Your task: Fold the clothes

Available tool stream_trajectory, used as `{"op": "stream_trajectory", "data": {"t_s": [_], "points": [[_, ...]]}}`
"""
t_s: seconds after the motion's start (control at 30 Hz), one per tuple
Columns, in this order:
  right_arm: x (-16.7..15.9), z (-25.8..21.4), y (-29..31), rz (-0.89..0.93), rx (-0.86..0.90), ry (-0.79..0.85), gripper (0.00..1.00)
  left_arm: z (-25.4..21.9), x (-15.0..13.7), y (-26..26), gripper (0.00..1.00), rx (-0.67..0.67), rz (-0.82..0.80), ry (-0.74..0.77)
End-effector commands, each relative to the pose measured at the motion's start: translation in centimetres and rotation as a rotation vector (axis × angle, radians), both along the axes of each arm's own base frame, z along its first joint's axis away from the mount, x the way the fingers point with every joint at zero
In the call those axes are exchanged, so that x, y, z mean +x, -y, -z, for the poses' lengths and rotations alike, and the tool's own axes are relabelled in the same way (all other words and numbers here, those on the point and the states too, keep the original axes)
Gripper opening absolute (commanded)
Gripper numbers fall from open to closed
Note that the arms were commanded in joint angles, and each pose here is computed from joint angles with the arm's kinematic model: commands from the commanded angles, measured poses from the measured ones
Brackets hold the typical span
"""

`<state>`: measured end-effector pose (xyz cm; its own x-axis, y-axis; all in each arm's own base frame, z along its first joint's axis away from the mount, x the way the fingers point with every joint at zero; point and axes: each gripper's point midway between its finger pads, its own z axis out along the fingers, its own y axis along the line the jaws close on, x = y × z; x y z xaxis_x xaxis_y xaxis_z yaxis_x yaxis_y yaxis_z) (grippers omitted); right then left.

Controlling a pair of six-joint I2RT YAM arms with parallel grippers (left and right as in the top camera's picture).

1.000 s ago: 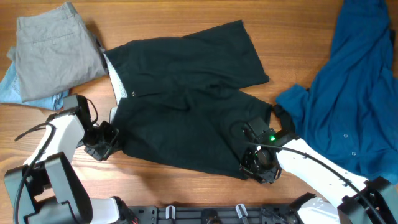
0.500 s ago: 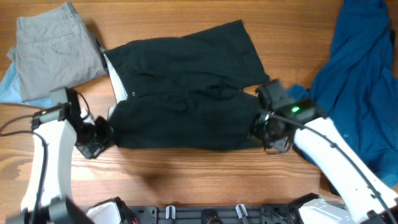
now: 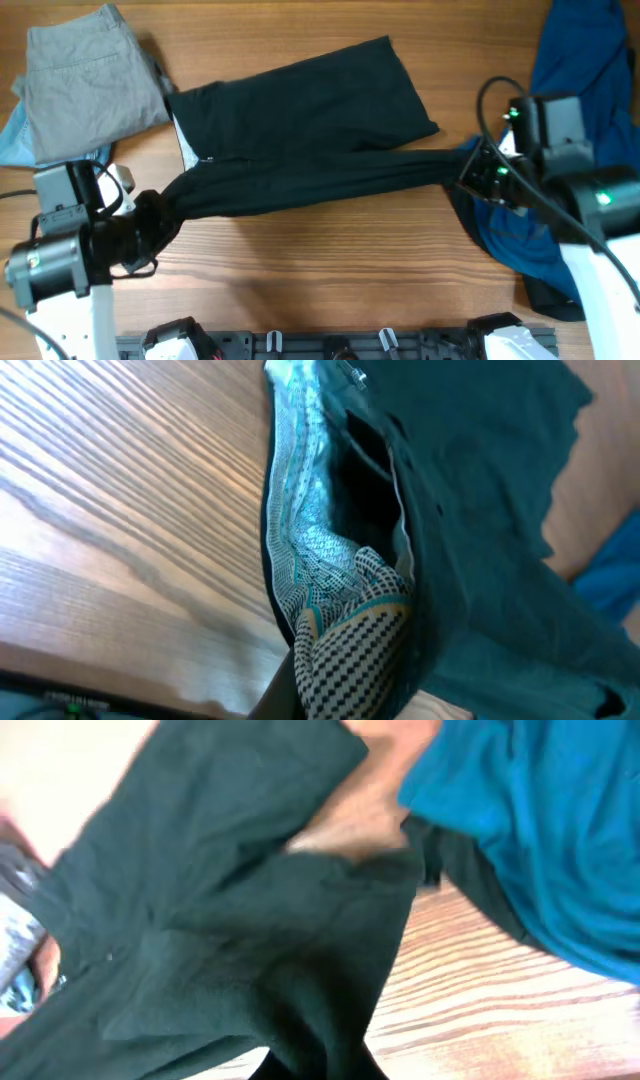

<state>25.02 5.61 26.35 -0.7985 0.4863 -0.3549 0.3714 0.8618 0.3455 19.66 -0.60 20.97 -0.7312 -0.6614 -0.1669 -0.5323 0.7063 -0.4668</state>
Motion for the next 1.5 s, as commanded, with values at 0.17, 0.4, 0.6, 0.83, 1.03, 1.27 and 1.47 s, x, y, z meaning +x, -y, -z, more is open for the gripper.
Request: {"op": "stream_trajectory", "data": {"t_s": [0.17,0.4,0.6,0.83,1.03,1.27,1.47], "points": [[4.7,-5.9,4.8,-0.015,-0.314,0.272,0.05,-4.4,2.3,-2.9,0.04,0.130,-0.085,0.133],[12.2,-0.8,1.6,-0.204,-0.294,0.213,0.05,-0.2,4.6,-3.8,0.04,0.087,-0.081,-0.055],[18.4,5.6,-0.8,-0.260,-0.225,0.163,0.04,4.6,8.7,-6.5,0.04,0.124,-0.129,-0.175],[23.8,9.8,-3.3,-0.304,-0.149,0.229,0.04,10.3,15.0,-8.4,0.04,0.121,-0.126,-0.157],[26.5,11.8,-5.1,-0.331,-0.082,0.285,0.04,13.3,18.2,-9.2,0.04,0.123,-0.125,-0.120],[28.8,12.1,-6.1,-0.334,-0.064,0.368,0.89,13.7,19.4,-9.6,0.83,0.127,-0.130,-0.084],[25.1,16.0,-3.6,-0.287,-0.155,0.134,0.90,15.0,14.3,-7.9,0.87,0.072,-0.108,-0.305]]}}
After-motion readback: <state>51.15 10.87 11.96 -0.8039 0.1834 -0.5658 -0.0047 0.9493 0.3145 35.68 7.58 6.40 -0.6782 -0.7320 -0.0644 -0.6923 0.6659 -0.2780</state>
